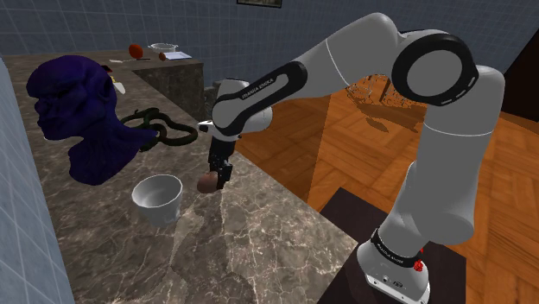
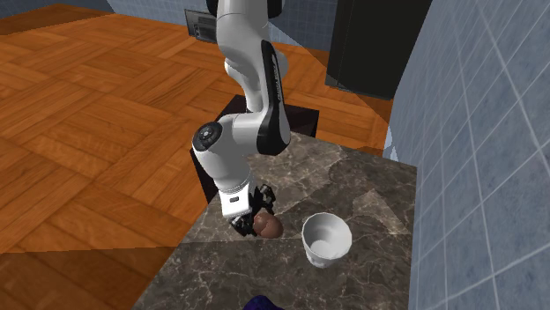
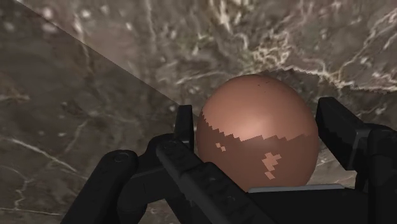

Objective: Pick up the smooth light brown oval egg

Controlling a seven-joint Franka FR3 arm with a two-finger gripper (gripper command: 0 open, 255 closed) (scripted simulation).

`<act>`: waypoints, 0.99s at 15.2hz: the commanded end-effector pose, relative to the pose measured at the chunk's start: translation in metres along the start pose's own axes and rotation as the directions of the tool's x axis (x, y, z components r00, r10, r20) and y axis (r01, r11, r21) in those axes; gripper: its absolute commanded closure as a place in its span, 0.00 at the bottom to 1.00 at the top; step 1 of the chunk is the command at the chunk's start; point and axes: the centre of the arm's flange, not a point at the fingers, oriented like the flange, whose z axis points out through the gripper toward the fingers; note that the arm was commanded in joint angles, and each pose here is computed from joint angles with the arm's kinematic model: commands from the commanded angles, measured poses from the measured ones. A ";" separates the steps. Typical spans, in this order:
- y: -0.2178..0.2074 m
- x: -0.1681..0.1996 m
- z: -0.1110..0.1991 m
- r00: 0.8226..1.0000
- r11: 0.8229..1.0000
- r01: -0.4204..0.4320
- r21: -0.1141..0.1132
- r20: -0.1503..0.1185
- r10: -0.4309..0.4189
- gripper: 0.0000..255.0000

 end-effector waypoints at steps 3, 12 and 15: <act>-0.002 0.002 -0.009 1.000 1.000 -0.001 0.000 0.001 0.001 1.00; -0.009 0.014 -0.054 1.000 1.000 -0.001 0.000 0.001 0.001 1.00; -0.011 0.018 -0.069 1.000 1.000 -0.001 0.000 0.001 0.001 1.00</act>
